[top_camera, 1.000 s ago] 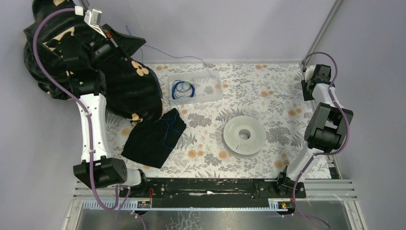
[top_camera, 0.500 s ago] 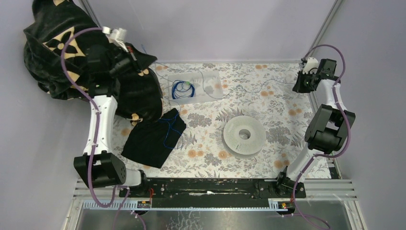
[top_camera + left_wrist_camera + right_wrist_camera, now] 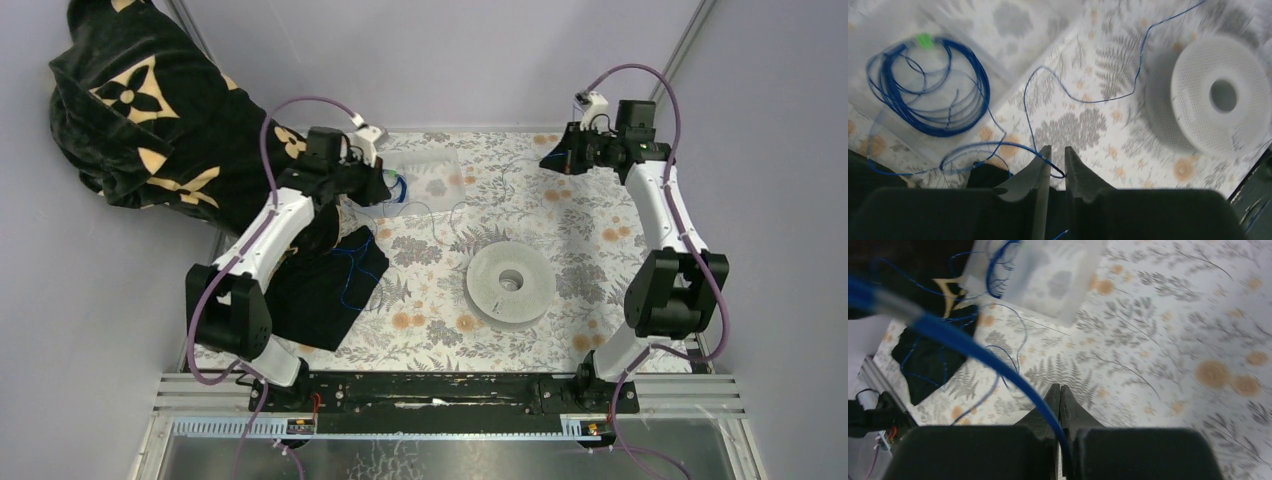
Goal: Wrap the cables
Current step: Adjust the cable.
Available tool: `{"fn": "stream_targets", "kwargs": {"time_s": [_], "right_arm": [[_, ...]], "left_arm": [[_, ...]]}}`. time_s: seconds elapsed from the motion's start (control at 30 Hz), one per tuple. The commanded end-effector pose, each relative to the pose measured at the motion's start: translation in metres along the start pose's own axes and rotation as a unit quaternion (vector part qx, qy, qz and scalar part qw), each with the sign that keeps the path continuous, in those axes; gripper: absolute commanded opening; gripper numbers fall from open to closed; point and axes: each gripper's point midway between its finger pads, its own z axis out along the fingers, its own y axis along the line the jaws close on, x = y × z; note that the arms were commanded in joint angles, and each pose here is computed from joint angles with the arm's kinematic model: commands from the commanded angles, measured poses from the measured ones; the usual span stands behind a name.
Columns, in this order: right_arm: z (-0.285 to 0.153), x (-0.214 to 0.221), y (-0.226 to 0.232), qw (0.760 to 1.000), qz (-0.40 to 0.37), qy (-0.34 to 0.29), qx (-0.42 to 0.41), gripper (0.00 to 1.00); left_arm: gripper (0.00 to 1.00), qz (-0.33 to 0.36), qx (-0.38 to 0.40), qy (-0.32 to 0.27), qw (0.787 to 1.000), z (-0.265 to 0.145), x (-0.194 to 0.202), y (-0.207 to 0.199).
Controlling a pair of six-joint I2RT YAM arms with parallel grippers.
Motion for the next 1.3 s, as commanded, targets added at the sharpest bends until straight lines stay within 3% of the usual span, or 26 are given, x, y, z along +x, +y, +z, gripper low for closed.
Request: {"fn": "stream_targets", "kwargs": {"time_s": [0.0,0.13,0.37,0.53,0.8,1.07,1.13,1.27], "right_arm": [[-0.005,-0.021,0.056,0.998,-0.035,-0.030,-0.046,0.00],[0.003,-0.016,0.077,0.997,-0.058,-0.021,-0.051,0.00],[0.015,-0.006,0.107,0.994,-0.085,-0.004,-0.066,0.00],[0.022,0.000,0.132,0.991,-0.103,0.008,-0.089,0.00],[0.033,0.020,0.171,0.984,-0.112,0.041,-0.130,0.00],[0.034,0.037,0.185,0.981,-0.107,0.062,-0.147,0.00],[0.033,0.040,0.187,0.981,-0.106,0.063,-0.149,0.00],[0.029,0.042,0.188,0.981,-0.102,0.065,-0.148,0.04]], "left_arm": [[0.30,0.052,-0.030,0.091,0.994,0.006,0.038,0.012],[0.51,0.075,-0.034,0.092,0.992,0.000,0.020,0.013],[0.96,0.144,0.046,-0.002,0.989,-0.025,-0.050,-0.037],[1.00,0.180,0.140,-0.065,0.971,-0.026,-0.081,-0.101],[0.87,0.263,0.212,-0.092,0.937,0.015,-0.095,-0.196],[0.62,0.261,0.219,-0.074,0.937,0.052,-0.093,-0.217],[0.48,0.260,0.221,-0.068,0.938,0.058,-0.087,-0.218],[0.00,0.253,0.220,-0.059,0.940,0.062,-0.079,-0.216]]}}
